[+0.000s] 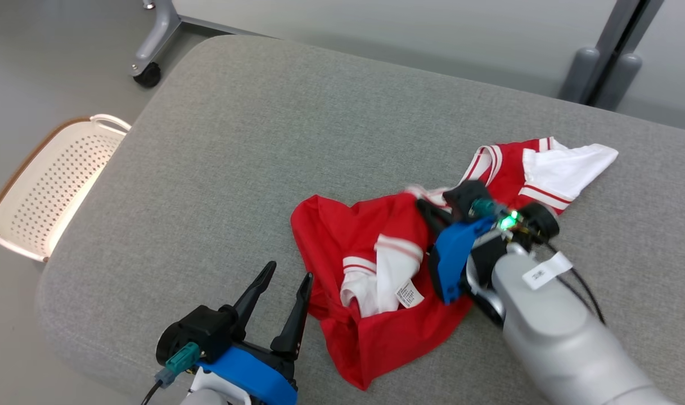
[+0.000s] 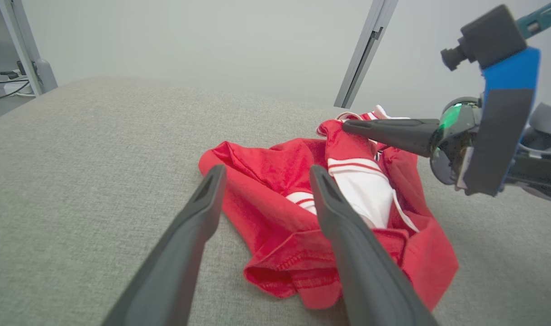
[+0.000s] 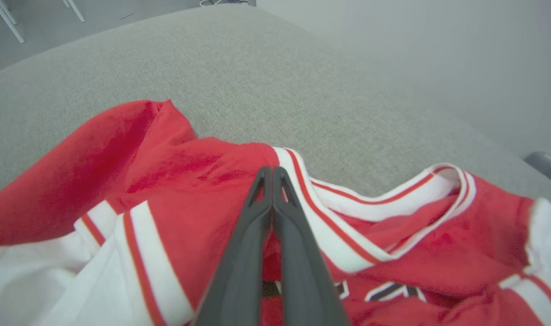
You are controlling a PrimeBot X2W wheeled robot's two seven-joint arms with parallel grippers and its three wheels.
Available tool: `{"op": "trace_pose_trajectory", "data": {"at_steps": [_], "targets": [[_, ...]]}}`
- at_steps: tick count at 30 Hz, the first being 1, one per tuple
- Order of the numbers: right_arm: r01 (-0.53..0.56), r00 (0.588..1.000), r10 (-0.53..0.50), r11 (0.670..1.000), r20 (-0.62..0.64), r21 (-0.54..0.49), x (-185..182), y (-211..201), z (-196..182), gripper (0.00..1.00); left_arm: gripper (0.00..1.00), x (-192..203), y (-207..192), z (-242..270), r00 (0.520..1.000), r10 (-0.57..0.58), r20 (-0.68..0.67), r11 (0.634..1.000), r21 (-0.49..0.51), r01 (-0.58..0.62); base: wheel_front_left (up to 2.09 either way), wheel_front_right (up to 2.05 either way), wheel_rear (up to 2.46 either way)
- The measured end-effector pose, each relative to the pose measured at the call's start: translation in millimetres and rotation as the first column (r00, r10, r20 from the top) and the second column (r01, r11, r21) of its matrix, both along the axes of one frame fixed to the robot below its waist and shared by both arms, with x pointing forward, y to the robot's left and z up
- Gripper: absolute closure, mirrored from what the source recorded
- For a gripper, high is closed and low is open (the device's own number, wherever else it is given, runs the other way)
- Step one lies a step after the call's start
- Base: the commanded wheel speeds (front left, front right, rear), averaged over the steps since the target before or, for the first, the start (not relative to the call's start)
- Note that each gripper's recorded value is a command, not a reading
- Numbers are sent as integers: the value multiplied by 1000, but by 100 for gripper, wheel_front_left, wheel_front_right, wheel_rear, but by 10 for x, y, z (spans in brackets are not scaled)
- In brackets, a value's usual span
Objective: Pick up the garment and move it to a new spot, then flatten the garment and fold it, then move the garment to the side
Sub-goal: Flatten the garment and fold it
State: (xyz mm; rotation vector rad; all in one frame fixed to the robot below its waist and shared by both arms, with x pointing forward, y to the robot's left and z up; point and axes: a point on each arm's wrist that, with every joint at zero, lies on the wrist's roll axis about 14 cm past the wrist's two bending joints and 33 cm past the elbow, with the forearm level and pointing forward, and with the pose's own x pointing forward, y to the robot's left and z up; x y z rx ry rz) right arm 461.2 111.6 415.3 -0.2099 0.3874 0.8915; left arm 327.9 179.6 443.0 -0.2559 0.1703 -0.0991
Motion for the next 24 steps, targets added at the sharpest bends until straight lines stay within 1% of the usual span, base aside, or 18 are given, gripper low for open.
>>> {"op": "trace_pose_trajectory", "data": {"at_steps": [2,4,6,7,8,11,14,16,17,19,20,22,24], "targets": [[5,997,-10,997,71,79,149,90,248,100,0,-15,12,-6,1000,8,-3,1000,-4,-8,0,0,0],[5,987,-32,985,159,170,332,177,574,100,0,-35,14,-17,1000,12,-8,1000,-6,-12,0,0,0],[-10,967,-53,970,251,243,506,258,913,100,0,-57,24,-40,1000,18,-18,1000,-7,-18,0,0,0],[-24,944,-73,958,323,284,660,320,1189,100,0,-58,39,-43,999,25,-22,1000,-8,-25,0,0,0],[-24,944,-73,958,323,284,660,320,1189,100,0,-58,39,-43,999,25,-22,1000,-8,-25,0,0,0],[-21,920,-109,945,376,325,849,377,1443,100,0,-55,69,-33,999,40,-23,999,-9,-41,0,0,0],[11,897,-168,933,409,359,1067,375,1647,100,0,-74,116,-28,998,61,-27,998,-8,-62,0,0,0],[46,888,-213,924,409,381,1200,345,1705,100,0,-104,148,-38,997,75,-35,997,-6,-75,0,0,0],[68,894,-228,920,386,387,1248,335,1654,0,0,-125,170,-56,996,83,-43,996,-4,-84,0,0,0],[102,932,-207,937,299,333,1250,372,1317,0,0,-162,221,-105,993,102,-64,995,-2,-102,0,0,0],[108,940,-200,942,275,318,1239,383,1200,0,0,-175,240,-130,992,107,-73,994,1,-108,0,0,0],[123,943,-206,946,261,301,1259,348,1094,0,0,-171,254,-162,990,112,-84,994,2,-112,0,0,0],[173,936,-248,942,248,289,1318,178,989,0,0,-154,270,-181,989,114,-89,993,0,-115,0,0,0]]}}
